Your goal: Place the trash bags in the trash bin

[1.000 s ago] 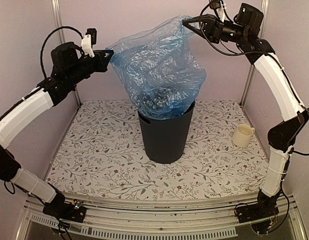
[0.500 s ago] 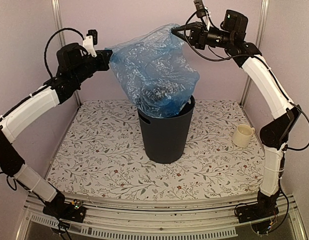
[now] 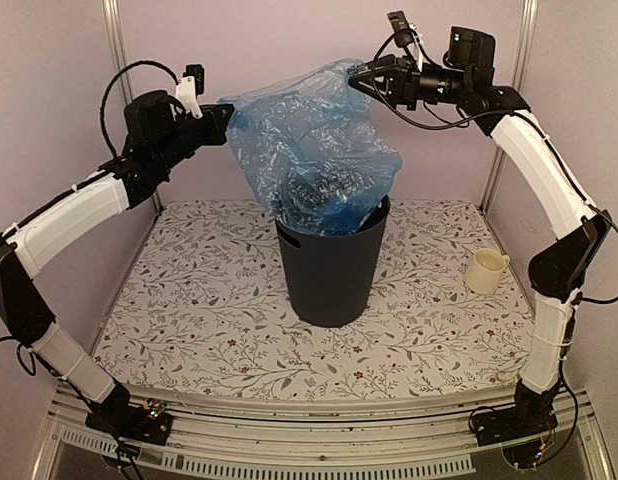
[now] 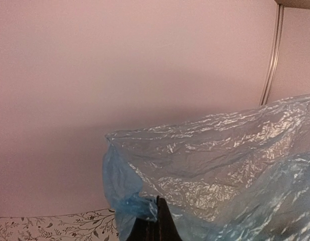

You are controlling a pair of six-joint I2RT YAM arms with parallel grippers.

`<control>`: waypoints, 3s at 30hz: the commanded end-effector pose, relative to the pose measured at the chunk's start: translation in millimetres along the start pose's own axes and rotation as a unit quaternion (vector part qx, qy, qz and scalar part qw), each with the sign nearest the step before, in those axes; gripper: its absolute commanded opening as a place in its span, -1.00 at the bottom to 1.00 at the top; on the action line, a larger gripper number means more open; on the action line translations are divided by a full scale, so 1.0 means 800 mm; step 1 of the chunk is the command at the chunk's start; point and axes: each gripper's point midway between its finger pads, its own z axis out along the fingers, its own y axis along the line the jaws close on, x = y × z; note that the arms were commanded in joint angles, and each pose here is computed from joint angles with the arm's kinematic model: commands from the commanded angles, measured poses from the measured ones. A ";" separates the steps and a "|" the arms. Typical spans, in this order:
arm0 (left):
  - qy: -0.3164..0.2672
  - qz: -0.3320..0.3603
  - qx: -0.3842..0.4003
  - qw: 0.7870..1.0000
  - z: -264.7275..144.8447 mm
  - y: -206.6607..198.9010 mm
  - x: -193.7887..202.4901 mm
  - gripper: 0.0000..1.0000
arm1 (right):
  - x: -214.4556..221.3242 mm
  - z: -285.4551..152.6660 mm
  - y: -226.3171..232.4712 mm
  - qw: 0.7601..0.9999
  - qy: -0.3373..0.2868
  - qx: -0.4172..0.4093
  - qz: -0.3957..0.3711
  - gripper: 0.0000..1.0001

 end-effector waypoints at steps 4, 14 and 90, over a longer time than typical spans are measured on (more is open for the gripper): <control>-0.011 -0.015 0.029 0.999 -0.012 -0.008 -0.002 -1.00 | -0.006 -0.081 0.040 0.998 0.024 -0.040 0.034 0.71; -0.014 -0.028 0.031 0.999 -0.026 -0.009 -0.003 -1.00 | 0.021 -0.178 0.033 0.996 0.043 0.029 0.078 0.98; -0.015 -0.069 0.058 0.996 -0.051 -0.021 0.008 -1.00 | 0.160 -0.064 0.134 0.978 0.205 -0.044 0.003 -0.36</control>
